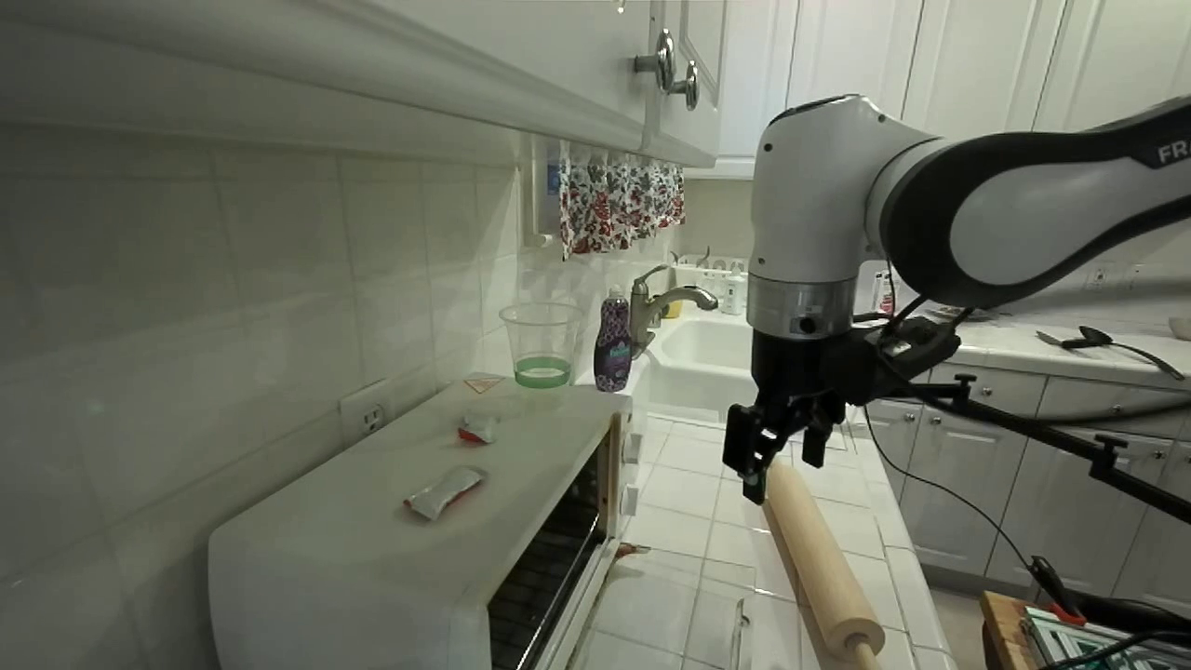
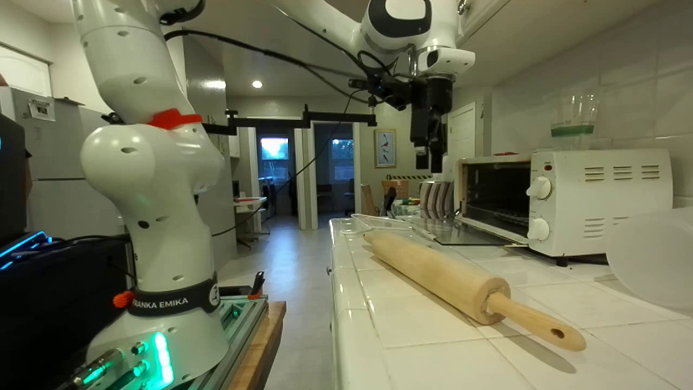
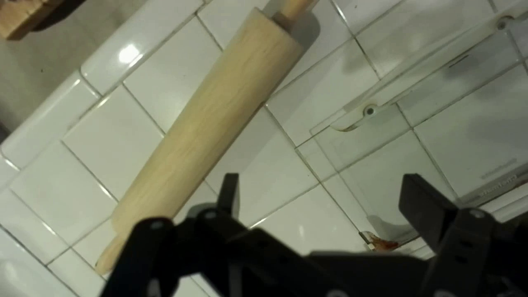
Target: Close the door of the oven
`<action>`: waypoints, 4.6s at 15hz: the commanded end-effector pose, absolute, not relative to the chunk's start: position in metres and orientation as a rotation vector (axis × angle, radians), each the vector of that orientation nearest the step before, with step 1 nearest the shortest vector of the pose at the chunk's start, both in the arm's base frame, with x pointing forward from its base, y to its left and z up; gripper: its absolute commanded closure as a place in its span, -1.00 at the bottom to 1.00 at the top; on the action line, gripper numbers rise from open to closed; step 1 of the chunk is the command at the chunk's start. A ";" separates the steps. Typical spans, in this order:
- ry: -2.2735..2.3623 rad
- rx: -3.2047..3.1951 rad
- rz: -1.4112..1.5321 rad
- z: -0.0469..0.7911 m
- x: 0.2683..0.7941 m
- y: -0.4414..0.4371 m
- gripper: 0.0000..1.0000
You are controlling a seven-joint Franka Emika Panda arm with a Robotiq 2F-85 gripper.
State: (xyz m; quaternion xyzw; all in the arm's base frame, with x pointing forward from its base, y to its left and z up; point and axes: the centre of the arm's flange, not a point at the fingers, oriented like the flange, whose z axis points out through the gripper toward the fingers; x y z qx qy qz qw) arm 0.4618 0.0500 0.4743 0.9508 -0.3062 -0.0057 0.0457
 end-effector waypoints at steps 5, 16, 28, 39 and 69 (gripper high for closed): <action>-1.537 2.741 0.033 0.475 0.472 0.099 -1.00; -1.742 2.598 0.335 0.476 0.459 0.175 -1.00; -1.776 2.575 0.594 0.434 0.449 0.236 -1.00; -2.020 2.493 0.300 0.418 0.395 0.252 -1.00; -2.040 2.309 1.050 0.349 0.395 0.204 -1.00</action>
